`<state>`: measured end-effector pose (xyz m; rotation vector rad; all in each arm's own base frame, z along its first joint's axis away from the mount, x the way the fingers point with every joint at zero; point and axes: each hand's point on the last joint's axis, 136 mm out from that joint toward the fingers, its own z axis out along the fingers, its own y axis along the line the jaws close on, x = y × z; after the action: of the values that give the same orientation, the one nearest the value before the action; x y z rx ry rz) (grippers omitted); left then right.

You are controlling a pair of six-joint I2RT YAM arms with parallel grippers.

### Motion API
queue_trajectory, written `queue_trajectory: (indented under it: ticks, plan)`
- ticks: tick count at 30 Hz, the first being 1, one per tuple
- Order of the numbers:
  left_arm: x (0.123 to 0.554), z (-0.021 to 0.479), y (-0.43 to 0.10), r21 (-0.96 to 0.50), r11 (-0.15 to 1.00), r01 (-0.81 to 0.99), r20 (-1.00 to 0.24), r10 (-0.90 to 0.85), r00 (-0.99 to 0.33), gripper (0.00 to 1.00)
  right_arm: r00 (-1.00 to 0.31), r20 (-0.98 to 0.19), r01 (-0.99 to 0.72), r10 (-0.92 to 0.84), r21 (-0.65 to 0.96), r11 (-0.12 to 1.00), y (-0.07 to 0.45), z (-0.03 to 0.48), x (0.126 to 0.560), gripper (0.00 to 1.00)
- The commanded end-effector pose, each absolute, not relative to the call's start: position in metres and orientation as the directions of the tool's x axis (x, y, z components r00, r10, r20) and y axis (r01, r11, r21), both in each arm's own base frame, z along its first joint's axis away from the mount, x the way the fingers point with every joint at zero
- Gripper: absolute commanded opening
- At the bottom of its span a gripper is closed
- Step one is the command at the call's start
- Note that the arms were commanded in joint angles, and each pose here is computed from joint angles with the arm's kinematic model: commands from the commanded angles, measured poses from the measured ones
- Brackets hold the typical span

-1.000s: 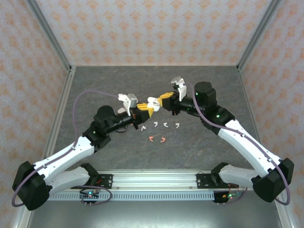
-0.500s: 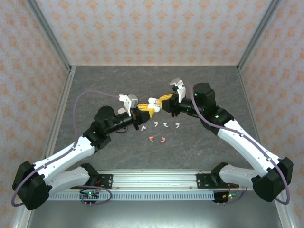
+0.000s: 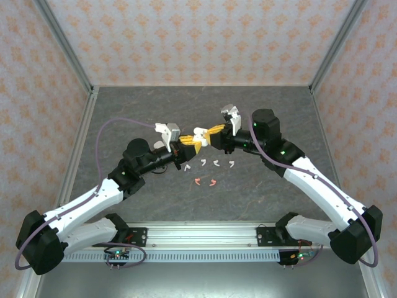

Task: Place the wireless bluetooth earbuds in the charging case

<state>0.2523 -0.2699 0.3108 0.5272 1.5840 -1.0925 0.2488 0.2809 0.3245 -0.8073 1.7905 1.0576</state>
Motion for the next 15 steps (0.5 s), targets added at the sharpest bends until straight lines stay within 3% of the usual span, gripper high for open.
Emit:
queue_trajectory:
  ticks: [1,8,15]
  plan:
    - [0.247,0.345,-0.27,-0.328,0.446,0.833,-0.939,-0.253,-0.234,0.0,-0.376,-0.924,-0.868,-0.074,0.323,0.377,0.285,0.343,0.243,0.25]
    - [0.246,0.345,-0.27,-0.323,0.444,0.836,-0.94,-0.253,-0.229,0.0,-0.36,-0.932,-0.864,-0.038,0.317,0.392,0.276,0.369,0.245,0.41]
    - [0.244,0.348,-0.268,-0.316,0.438,0.841,-0.94,-0.265,-0.215,0.0,-0.388,-0.922,-0.833,-0.01,0.346,0.432,0.264,0.387,0.252,0.48]
